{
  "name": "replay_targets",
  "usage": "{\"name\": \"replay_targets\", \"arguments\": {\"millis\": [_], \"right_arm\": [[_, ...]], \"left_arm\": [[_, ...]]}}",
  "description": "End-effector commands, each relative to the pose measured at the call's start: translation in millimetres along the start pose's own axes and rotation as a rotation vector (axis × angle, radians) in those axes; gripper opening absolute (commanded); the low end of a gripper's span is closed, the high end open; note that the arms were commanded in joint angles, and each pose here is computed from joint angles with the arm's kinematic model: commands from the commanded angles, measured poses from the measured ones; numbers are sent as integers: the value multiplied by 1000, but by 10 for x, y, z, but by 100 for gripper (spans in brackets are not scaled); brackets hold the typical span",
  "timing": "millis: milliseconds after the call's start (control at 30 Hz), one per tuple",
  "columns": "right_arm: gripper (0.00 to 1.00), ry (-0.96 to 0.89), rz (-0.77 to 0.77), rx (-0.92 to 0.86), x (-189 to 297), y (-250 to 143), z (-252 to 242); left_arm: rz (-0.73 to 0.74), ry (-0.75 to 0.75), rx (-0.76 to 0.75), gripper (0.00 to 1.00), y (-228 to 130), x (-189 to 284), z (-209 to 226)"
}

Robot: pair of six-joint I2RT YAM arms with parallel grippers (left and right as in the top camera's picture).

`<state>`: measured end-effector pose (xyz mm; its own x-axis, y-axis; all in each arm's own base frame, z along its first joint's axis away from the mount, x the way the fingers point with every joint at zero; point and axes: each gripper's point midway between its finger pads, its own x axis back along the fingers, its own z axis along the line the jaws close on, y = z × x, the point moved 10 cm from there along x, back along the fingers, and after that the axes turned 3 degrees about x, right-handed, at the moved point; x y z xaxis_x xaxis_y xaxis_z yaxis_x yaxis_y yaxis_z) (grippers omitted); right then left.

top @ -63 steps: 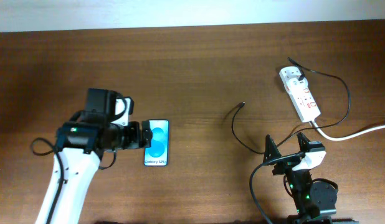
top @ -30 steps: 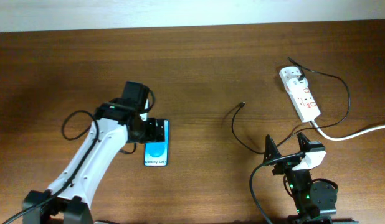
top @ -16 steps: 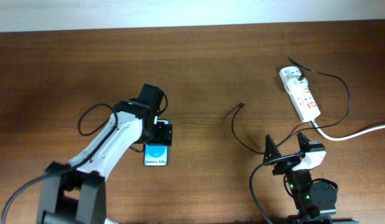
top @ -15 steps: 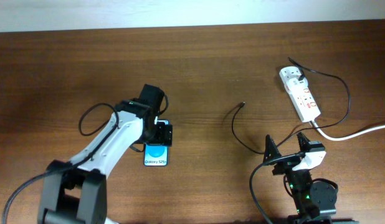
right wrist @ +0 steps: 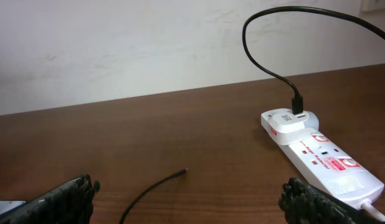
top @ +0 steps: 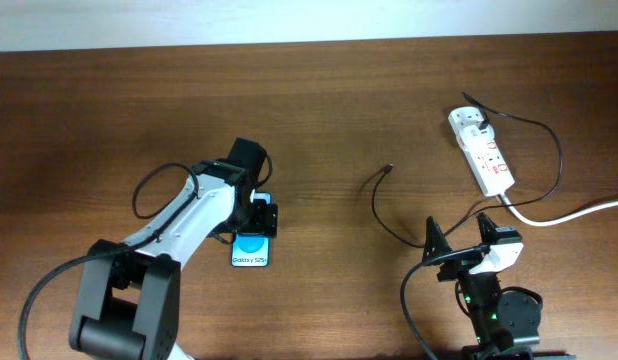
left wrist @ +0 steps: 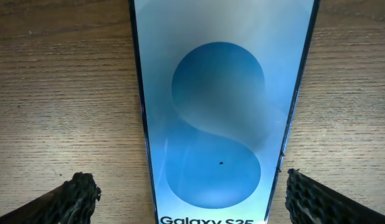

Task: Plug charger to phone and switch on socket
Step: 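Close the left gripper on the phone's short edge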

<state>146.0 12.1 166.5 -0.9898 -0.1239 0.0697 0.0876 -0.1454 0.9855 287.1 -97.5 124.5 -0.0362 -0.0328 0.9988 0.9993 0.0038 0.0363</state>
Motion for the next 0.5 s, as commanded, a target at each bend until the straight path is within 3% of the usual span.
{"name": "replay_targets", "arguments": {"millis": [0,467], "right_arm": [[98,-12,2,6,0,-20,-14],[98,-12,2,6,0,-20,-14]], "left_arm": [[-6,3,6,99,35,-4,-18],[7,-28,-1,99,-24,-103,-28]]}}
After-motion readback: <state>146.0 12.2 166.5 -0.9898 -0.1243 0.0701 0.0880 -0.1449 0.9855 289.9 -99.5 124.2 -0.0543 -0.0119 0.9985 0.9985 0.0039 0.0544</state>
